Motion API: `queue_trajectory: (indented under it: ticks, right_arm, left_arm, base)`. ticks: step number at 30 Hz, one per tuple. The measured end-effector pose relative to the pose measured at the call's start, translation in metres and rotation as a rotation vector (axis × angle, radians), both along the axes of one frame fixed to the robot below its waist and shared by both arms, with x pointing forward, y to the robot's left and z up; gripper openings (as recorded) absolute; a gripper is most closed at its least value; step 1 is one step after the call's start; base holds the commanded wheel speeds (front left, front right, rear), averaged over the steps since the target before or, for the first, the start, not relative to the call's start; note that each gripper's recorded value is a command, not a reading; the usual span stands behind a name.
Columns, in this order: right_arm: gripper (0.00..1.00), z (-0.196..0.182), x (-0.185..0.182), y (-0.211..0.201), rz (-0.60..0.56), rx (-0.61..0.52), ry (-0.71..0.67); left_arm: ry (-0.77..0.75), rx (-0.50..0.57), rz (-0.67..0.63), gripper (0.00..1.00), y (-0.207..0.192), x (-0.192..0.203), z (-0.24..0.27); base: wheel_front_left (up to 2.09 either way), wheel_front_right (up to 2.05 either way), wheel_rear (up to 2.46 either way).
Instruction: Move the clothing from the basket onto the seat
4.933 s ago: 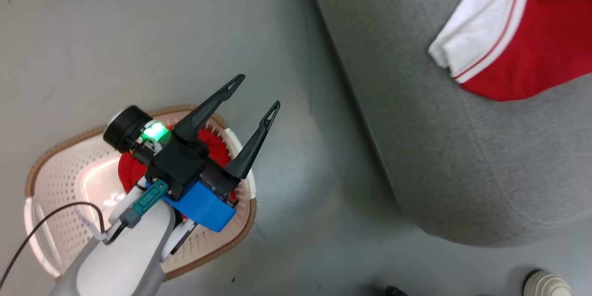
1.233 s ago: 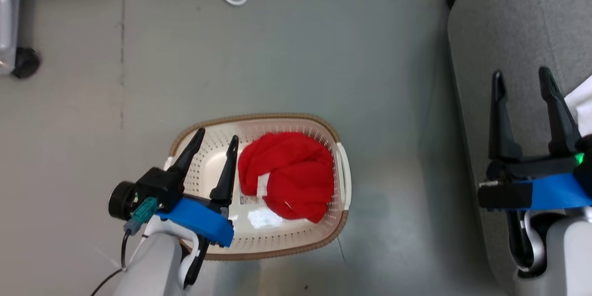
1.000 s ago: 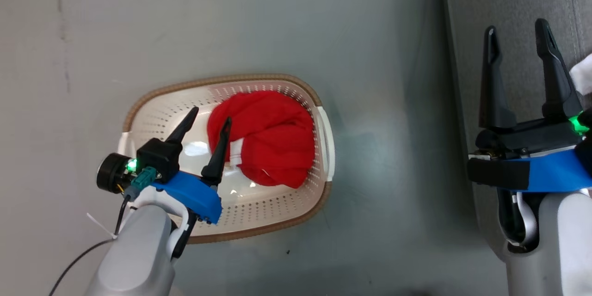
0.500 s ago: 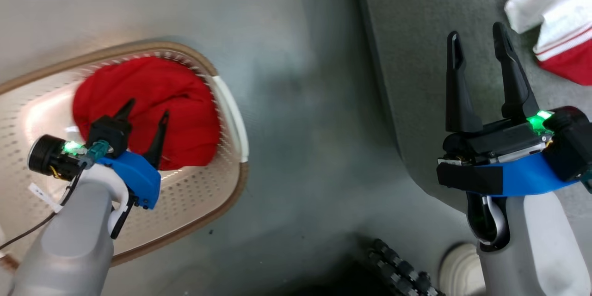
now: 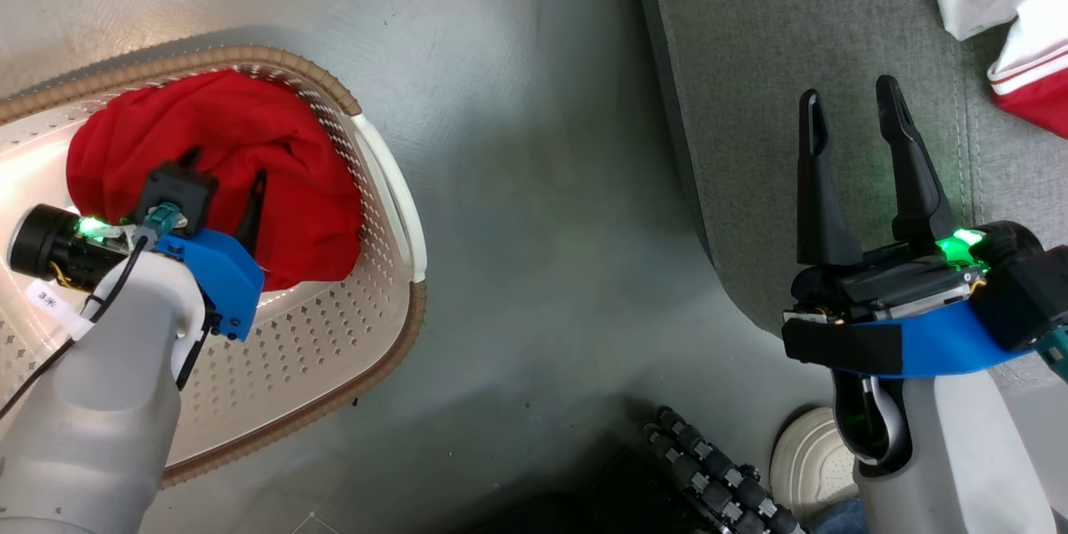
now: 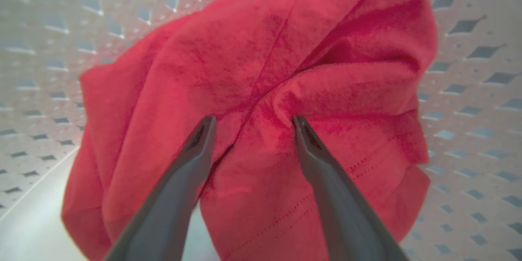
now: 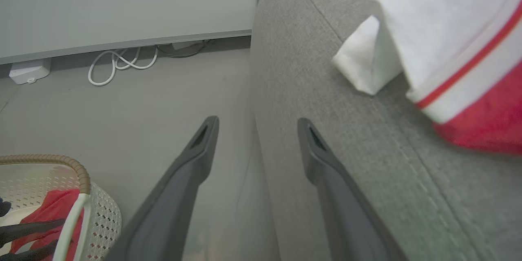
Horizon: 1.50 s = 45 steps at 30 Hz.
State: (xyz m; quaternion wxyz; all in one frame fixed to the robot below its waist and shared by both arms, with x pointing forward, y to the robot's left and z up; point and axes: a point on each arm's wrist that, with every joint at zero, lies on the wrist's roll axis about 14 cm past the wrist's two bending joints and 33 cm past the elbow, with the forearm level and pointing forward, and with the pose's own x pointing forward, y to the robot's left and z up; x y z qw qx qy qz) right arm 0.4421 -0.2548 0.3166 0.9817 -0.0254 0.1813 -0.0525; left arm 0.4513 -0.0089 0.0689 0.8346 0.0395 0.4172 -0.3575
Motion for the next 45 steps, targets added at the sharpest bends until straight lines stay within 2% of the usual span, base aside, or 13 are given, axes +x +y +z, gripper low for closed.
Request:
queue_trajectory:
  ticks: [10, 11, 12, 13, 14, 27, 35, 41, 45]
  right_arm:
    - [1.00, -0.002, 0.001, 0.003, 0.001, 0.015, -0.001]
    - [1.00, -0.002, 0.000, 0.003, -0.001, 0.016, -0.001]
    - [1.00, -0.002, 0.000, 0.002, -0.002, 0.016, 0.000]
    - [1.00, -0.002, -0.001, 0.002, -0.004, 0.019, -0.001]
    - [1.00, -0.002, -0.001, 0.002, -0.005, 0.019, -0.002]
    - [1.00, 0.002, 0.001, 0.003, -0.002, 0.022, -0.013]
    - [1.00, 0.015, 0.019, 0.016, 0.042, 0.048, -0.066]
    - [1.00, 0.041, 0.026, 0.013, 0.052, 0.018, -0.124]
    - [1.00, 0.067, 0.028, 0.017, 0.063, 0.009, -0.180]
  left_arm:
    - [0.174, 0.124, -0.051, 1.00, 0.020, -0.030, -0.023]
    - [0.188, 0.132, -0.050, 0.67, 0.022, -0.033, -0.024]
    - [0.198, 0.139, -0.055, 0.44, 0.023, -0.036, -0.025]
    - [0.210, 0.144, -0.061, 0.03, 0.023, -0.038, -0.025]
    - [0.219, 0.146, -0.064, 0.00, 0.022, -0.039, -0.026]
    - [0.217, 0.128, -0.055, 0.00, 0.018, -0.032, -0.021]
    - [0.176, 0.099, 0.004, 0.00, 0.019, -0.014, -0.009]
    - [0.137, 0.017, 0.049, 0.00, 0.000, -0.017, 0.028]
    - [0.095, -0.021, 0.109, 0.00, 0.002, -0.017, 0.066]
  base:
    - [0.00, 0.00, 0.00]
    - [0.00, 0.00, 0.00]
    - [0.00, 0.00, 0.00]
    - [0.00, 0.00, 0.00]
    - [0.00, 0.00, 0.00]
    - [0.00, 0.00, 0.00]
    - [0.00, 0.00, 0.00]
    - [0.00, 0.00, 0.00]
    - [0.00, 0.00, 0.00]
